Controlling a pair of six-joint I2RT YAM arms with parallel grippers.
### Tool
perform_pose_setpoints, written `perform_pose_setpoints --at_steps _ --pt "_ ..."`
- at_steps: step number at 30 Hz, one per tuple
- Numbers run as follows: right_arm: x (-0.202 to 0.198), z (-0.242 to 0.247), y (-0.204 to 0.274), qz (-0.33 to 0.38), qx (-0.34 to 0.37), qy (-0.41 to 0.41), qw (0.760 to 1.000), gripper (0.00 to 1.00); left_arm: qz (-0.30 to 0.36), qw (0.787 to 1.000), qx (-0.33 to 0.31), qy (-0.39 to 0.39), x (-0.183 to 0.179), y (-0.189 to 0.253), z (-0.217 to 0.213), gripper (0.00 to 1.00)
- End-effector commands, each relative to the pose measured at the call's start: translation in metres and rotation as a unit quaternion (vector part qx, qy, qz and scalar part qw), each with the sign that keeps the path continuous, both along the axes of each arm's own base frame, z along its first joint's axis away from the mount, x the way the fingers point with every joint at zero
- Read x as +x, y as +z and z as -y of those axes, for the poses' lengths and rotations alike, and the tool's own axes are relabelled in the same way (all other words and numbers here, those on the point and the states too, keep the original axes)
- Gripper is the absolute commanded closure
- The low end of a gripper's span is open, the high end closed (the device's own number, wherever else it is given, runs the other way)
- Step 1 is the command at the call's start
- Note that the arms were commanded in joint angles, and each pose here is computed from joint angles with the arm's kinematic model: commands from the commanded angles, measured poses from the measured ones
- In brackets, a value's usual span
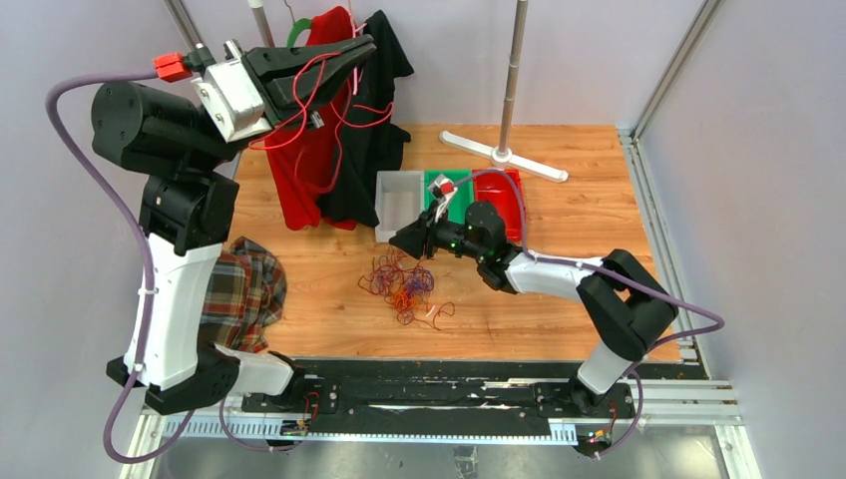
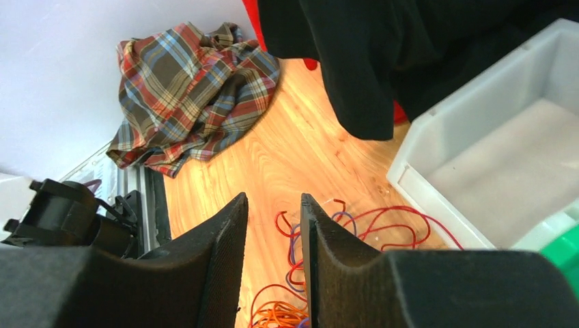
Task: Untangle the cables
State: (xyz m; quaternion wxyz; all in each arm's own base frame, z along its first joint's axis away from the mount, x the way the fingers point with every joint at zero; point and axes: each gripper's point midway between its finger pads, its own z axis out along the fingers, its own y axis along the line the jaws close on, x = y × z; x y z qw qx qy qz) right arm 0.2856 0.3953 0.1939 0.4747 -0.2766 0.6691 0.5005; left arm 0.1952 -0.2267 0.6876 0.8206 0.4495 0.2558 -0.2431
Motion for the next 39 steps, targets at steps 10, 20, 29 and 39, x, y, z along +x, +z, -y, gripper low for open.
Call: perform_pose_setpoints --at_steps 10,20,29,39 --pt "0.048 0.072 0.042 0.076 -0.041 -0.207 0.974 0.50 -0.121 0.983 0.103 0.093 0.096 -0.148 0.024 1.00" --pt "0.064 0.167 0.025 0.080 -0.057 -0.392 0.915 0.53 -0.231 0.945 0.168 0.159 0.193 -0.281 0.041 1.00" --pt "0.070 0.188 0.011 0.076 -0.082 -0.429 0.896 0.52 -0.280 0.919 0.207 0.184 0.258 -0.372 0.049 1.00" --pt "0.075 0.192 0.008 0.080 -0.083 -0.428 0.897 0.51 -0.269 0.892 0.271 0.241 0.304 -0.460 0.034 1.00"
